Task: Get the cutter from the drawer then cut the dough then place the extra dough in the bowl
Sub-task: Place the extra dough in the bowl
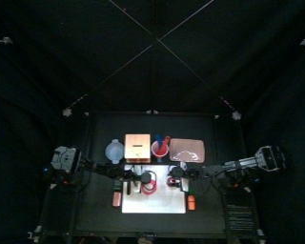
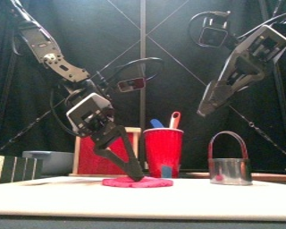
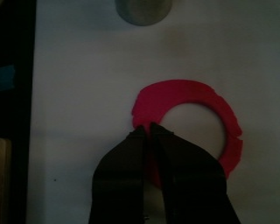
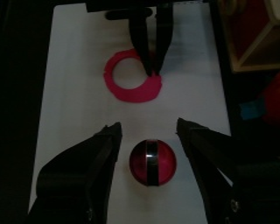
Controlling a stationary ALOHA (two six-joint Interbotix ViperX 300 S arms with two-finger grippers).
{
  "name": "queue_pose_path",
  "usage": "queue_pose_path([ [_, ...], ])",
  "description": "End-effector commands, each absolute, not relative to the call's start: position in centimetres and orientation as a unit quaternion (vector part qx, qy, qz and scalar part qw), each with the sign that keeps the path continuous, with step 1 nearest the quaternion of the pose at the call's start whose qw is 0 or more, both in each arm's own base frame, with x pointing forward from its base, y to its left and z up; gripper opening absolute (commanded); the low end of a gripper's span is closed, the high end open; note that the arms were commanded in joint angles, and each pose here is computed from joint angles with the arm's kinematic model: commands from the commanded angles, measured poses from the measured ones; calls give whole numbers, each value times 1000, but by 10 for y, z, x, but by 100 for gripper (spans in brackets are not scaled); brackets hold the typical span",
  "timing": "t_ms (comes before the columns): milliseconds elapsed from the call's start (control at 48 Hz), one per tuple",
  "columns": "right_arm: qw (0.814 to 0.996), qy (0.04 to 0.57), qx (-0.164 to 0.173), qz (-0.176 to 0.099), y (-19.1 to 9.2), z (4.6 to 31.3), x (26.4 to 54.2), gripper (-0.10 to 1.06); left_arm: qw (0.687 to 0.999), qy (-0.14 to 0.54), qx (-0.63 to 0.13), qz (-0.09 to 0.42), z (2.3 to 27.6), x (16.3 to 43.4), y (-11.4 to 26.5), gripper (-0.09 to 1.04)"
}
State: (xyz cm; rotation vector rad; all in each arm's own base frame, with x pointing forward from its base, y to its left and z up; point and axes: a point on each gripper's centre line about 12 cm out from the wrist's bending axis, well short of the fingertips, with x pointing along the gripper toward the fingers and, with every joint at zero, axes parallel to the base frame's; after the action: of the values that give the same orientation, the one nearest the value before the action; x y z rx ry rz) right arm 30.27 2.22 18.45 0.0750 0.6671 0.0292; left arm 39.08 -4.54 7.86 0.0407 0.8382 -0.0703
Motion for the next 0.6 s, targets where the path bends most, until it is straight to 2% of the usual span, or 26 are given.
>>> queue_pose_path([
  [21, 951, 306, 42, 15, 22, 198, 306, 88, 924, 379, 21, -42, 99, 397, -53, 43],
  [312, 951, 306, 41, 14, 21, 198, 306, 88, 966, 256, 27, -27, 180, 398, -44, 43],
  [479, 952, 304, 41, 13, 21, 198, 306, 88, 984, 175, 39, -3, 220, 377, -31, 43],
  [604, 952, 304, 40, 13, 20, 199, 307, 88, 990, 135, 37, 35, 235, 353, -7, 43],
])
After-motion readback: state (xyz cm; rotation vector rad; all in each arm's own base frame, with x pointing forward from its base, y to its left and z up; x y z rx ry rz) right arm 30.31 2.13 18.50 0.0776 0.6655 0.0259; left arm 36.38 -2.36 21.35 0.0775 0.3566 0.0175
